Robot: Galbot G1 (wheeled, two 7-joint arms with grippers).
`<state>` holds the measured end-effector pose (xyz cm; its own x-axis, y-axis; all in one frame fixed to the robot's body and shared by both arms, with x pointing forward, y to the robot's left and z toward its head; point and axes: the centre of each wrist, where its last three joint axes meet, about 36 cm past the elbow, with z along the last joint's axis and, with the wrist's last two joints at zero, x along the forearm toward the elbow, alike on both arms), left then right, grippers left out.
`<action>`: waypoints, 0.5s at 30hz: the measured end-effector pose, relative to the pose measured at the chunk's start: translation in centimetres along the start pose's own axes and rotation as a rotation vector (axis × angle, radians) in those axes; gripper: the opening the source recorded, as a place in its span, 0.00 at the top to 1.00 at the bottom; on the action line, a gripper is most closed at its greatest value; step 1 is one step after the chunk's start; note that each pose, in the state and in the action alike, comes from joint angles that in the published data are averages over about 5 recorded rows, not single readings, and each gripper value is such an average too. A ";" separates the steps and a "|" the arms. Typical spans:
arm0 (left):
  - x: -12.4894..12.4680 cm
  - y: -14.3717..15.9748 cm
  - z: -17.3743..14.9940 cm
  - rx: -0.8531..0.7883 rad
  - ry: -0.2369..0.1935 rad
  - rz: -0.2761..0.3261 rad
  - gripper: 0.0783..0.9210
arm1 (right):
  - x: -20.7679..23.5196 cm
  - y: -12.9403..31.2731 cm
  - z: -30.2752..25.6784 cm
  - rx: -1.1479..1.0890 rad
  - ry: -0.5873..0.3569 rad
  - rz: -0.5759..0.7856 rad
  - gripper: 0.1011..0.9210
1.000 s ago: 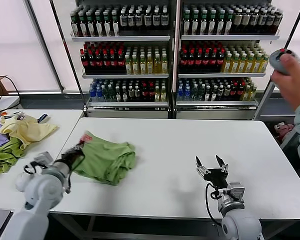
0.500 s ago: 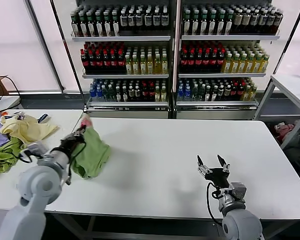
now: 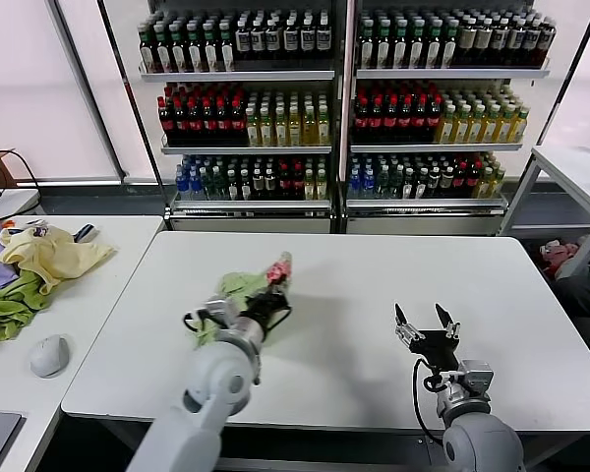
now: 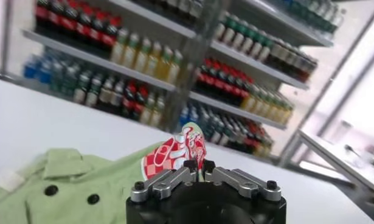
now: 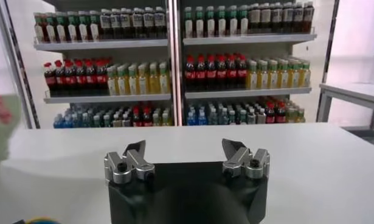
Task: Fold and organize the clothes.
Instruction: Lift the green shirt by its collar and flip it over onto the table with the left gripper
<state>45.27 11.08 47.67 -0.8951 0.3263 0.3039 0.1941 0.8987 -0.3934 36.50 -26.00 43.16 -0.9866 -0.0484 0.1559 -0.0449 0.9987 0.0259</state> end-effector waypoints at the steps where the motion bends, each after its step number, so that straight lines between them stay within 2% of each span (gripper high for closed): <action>1: -0.5 -0.8 0.5 -0.002 0.008 0.010 0.96 | 0.0 -0.1 -0.1 0.002 -0.001 0.001 0.12; 6: -2.7 -4.4 2.8 -0.030 0.040 0.052 0.91 | 0.1 -0.6 -0.3 0.015 -0.006 0.007 0.12; 15: -4.0 -7.3 5.6 -0.109 0.045 0.104 0.61 | -0.5 -0.6 -0.2 0.016 -0.006 0.006 0.12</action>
<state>45.15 1.61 44.46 -0.8494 0.4296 0.3065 0.3290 0.8852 -0.3288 37.04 -26.55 43.29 -0.9877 -0.0423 0.1505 -0.0415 0.9991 0.0090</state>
